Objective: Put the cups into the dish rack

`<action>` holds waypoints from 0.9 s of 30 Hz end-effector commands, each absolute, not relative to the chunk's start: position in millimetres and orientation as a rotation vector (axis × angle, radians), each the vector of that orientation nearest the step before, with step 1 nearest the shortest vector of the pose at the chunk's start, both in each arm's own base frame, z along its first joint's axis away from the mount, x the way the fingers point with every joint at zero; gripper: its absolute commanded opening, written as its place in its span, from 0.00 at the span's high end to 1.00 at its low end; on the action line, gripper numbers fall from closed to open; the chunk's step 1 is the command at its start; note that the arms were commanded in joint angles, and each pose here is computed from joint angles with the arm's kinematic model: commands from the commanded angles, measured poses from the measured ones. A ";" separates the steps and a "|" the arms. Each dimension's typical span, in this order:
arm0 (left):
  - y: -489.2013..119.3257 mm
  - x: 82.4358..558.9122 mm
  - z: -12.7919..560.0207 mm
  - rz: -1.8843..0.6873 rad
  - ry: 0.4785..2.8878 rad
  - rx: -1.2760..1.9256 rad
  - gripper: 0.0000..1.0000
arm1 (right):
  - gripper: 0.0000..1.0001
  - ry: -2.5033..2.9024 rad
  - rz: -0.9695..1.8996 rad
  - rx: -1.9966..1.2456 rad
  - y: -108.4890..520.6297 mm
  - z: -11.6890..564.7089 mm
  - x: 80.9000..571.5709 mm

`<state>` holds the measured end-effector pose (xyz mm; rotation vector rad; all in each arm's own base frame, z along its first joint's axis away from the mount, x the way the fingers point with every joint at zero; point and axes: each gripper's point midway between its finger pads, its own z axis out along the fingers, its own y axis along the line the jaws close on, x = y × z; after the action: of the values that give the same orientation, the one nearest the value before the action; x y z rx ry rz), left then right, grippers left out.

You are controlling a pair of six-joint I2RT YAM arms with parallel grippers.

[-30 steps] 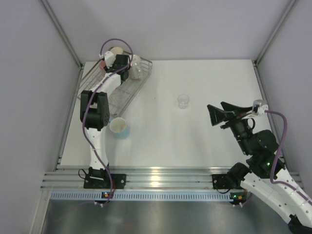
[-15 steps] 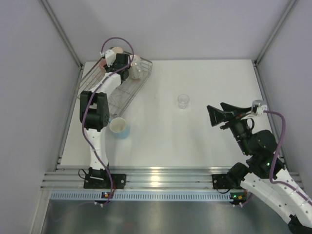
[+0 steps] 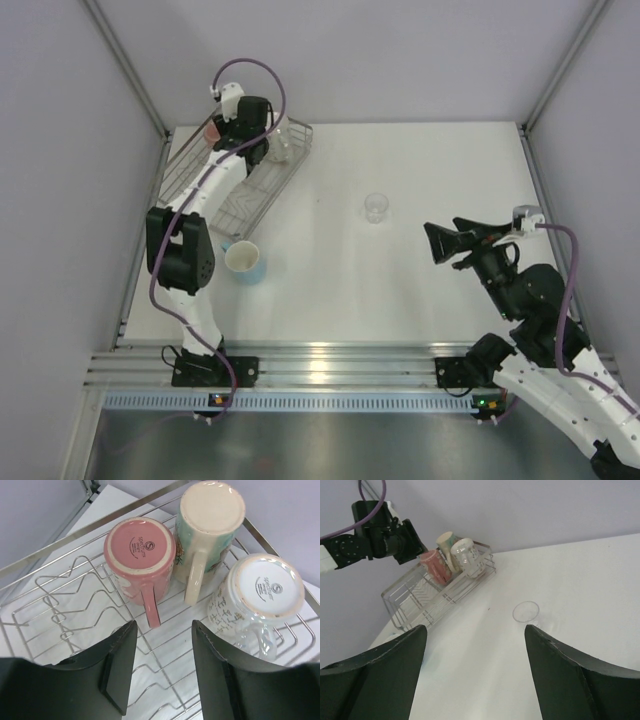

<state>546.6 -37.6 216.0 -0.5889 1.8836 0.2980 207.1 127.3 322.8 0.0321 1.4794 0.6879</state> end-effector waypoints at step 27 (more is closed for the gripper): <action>-89.8 286.9 181.8 -0.036 2.321 -0.160 0.44 | 0.20 1.837 0.934 -0.093 171.0 265.2 166.6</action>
<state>305.2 -83.5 186.6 -0.1308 2.2942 0.0367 173.6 164.6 269.5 -0.0927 1.8323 0.8694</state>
